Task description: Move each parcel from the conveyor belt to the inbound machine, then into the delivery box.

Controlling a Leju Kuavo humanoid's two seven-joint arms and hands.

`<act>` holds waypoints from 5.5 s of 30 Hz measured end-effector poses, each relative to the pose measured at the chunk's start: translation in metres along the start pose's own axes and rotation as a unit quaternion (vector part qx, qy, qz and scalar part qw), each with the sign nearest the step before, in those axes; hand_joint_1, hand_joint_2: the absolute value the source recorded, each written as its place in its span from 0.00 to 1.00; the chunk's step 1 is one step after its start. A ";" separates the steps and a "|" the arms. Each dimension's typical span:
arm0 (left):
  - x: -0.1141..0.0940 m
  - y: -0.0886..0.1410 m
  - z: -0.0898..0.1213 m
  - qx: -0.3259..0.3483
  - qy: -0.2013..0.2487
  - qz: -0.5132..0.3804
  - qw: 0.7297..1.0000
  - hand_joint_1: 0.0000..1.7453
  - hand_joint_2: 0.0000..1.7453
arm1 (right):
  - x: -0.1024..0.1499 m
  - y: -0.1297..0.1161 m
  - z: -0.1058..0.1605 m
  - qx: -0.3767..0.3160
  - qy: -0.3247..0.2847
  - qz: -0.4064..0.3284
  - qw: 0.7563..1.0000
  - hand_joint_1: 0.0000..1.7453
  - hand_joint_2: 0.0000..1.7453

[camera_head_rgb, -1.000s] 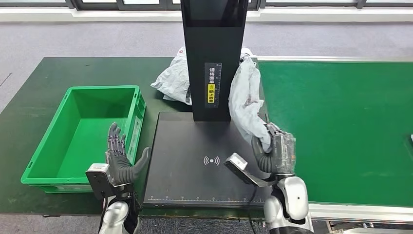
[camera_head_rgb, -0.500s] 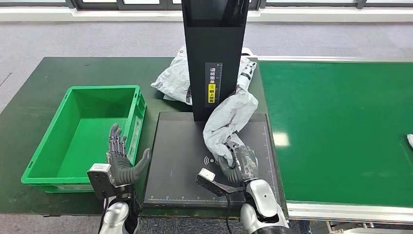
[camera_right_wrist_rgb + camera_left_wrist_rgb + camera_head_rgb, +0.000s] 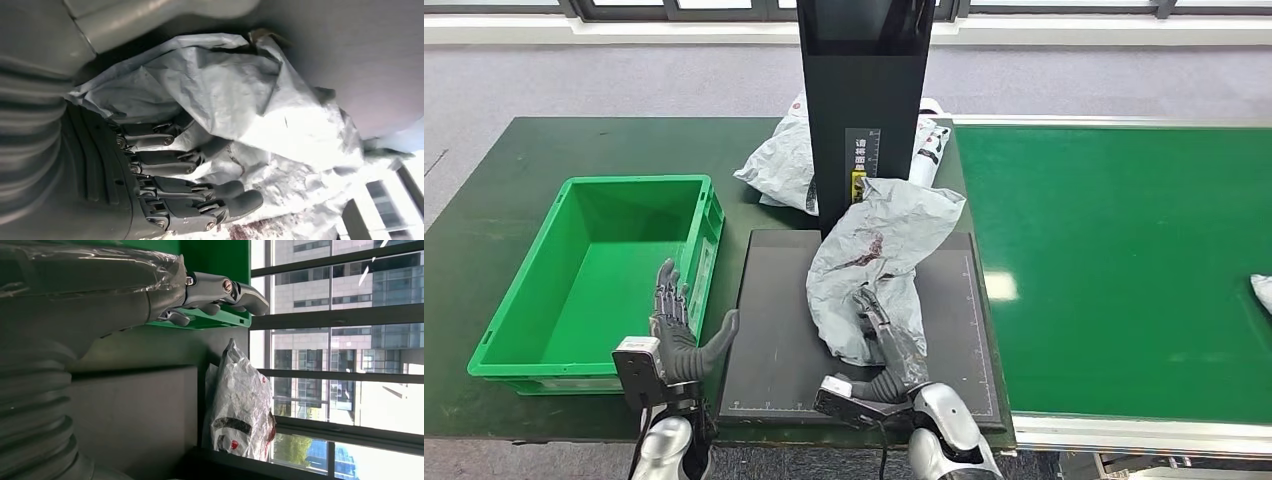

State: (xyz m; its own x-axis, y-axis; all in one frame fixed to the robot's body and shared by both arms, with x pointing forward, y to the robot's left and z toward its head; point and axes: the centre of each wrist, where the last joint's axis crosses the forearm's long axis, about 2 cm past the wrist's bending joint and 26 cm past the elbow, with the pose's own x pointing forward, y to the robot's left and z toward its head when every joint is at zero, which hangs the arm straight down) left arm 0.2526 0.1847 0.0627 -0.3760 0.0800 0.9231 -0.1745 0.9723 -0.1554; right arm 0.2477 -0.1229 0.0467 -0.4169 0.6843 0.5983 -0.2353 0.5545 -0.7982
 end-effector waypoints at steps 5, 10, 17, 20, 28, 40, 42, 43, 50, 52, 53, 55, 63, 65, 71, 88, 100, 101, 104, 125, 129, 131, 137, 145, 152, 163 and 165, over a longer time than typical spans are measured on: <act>0.001 0.001 -0.001 0.010 -0.006 -0.023 1.000 0.00 1.00 | 0.009 -0.024 -0.007 -0.126 -0.088 -0.003 0.988 0.00 1.00; 0.005 0.002 -0.004 0.022 -0.021 -0.049 0.998 0.00 1.00 | 0.017 -0.047 -0.010 -0.222 -0.123 0.045 0.966 0.00 1.00; 0.037 -0.018 -0.022 0.053 -0.117 -0.123 0.984 0.00 1.00 | 0.036 -0.100 -0.008 -0.380 -0.192 0.108 0.898 0.00 1.00; 0.044 -0.024 -0.025 0.046 -0.135 -0.119 0.983 0.00 1.00 | 0.041 -0.112 -0.005 -0.402 -0.199 0.114 0.886 0.00 1.00; 0.043 -0.059 -0.032 -0.048 -0.188 -0.211 0.958 0.00 1.00 | 0.057 -0.160 0.010 -0.505 -0.212 0.098 0.831 0.00 1.00; 0.030 -0.109 -0.073 -0.129 -0.116 -0.274 0.946 0.00 1.00 | 0.064 -0.176 0.017 -0.536 -0.221 0.096 0.809 0.00 1.00; 0.023 -0.120 -0.078 -0.149 -0.079 -0.289 0.942 0.00 1.00 | 0.064 -0.176 0.017 -0.536 -0.220 0.095 0.809 0.00 1.00; 0.019 -0.123 -0.078 -0.159 -0.064 -0.298 0.939 0.00 1.00 | 0.064 -0.176 0.017 -0.536 -0.220 0.095 0.809 0.00 1.00; -0.005 -0.123 -0.068 -0.227 0.023 -0.354 0.907 0.00 1.00 | 0.061 -0.178 0.020 -0.538 -0.215 0.110 0.808 0.00 1.00; -0.009 -0.121 -0.066 -0.243 0.040 -0.365 0.898 0.00 1.00 | 0.059 -0.180 0.022 -0.538 -0.211 0.121 0.807 0.00 1.00; -0.011 -0.121 -0.064 -0.251 0.048 -0.370 0.893 0.00 1.00 | 0.058 -0.181 0.023 -0.538 -0.209 0.123 0.807 0.00 1.00; -0.014 -0.120 -0.062 -0.265 0.060 -0.378 0.885 0.00 1.00 | 0.055 -0.182 0.024 -0.539 -0.204 0.127 0.807 0.00 1.00; -0.020 -0.118 -0.055 -0.292 0.087 -0.405 0.862 1.00 1.00 | 0.049 -0.184 0.027 -0.535 -0.186 0.148 0.811 0.00 1.00; -0.020 -0.118 -0.054 -0.299 0.088 -0.411 0.857 1.00 1.00 | 0.048 -0.184 0.028 -0.535 -0.185 0.149 0.811 0.00 1.00; -0.021 -0.118 -0.054 -0.305 0.085 -0.428 0.846 1.00 1.00 | 0.047 -0.183 0.028 -0.534 -0.186 0.151 0.811 0.00 1.00; 0.011 -0.107 -0.083 -0.176 -0.099 -0.497 0.844 1.00 1.00 | 0.046 -0.183 0.029 -0.529 -0.154 0.157 0.819 0.00 1.00; 0.102 -0.041 -0.137 0.083 -0.213 -0.472 0.852 1.00 1.00 | 0.036 -0.185 0.034 -0.531 -0.138 0.166 0.819 0.00 1.00; 0.108 -0.035 -0.138 0.099 -0.217 -0.468 0.851 1.00 1.00 | 0.035 -0.185 0.035 -0.532 -0.138 0.167 0.819 0.00 1.00; 0.122 -0.014 -0.140 0.148 -0.225 -0.459 0.847 1.00 1.00 | 0.031 -0.186 0.038 -0.535 -0.133 0.166 0.818 0.00 1.00; 0.122 0.044 -0.133 0.224 -0.189 -0.497 0.817 1.00 1.00 | 0.026 -0.187 0.041 -0.538 -0.122 0.166 0.817 0.00 1.00; 0.102 0.048 -0.130 0.204 -0.158 -0.521 0.814 1.00 1.00 | 0.026 -0.187 0.041 -0.539 -0.125 0.164 0.817 0.00 1.00; 0.093 0.051 -0.128 0.197 -0.141 -0.529 0.813 1.00 1.00 | 0.026 -0.187 0.041 -0.540 -0.124 0.162 0.817 0.00 1.00; 0.083 0.054 -0.127 0.190 -0.123 -0.536 0.813 1.00 1.00 | 0.026 -0.186 0.041 -0.540 -0.120 0.160 0.818 0.00 1.00; 0.075 0.058 -0.126 0.186 -0.108 -0.540 0.814 0.76 1.00 | 0.025 -0.186 0.040 -0.539 -0.119 0.160 0.819 0.00 1.00; 0.059 0.063 -0.122 0.190 -0.059 -0.544 0.816 0.00 1.00 | 0.022 -0.180 0.038 -0.528 -0.109 0.156 0.828 0.00 1.00; 0.061 0.079 -0.121 0.225 -0.051 -0.524 0.820 0.00 1.00 | 0.020 -0.174 0.036 -0.519 -0.106 0.153 0.834 0.00 1.00; 0.062 0.083 -0.121 0.233 -0.051 -0.522 0.819 0.00 1.00 | 0.019 -0.174 0.036 -0.518 -0.105 0.152 0.835 0.00 1.00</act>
State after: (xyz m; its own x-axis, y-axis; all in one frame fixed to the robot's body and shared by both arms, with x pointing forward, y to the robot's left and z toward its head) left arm 0.3244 0.2967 0.1496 0.1302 -0.7834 0.6078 -0.7683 0.3077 0.5612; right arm 0.2493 -0.2230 0.1941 -0.4897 0.8300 0.2671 0.7497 0.5572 -0.3570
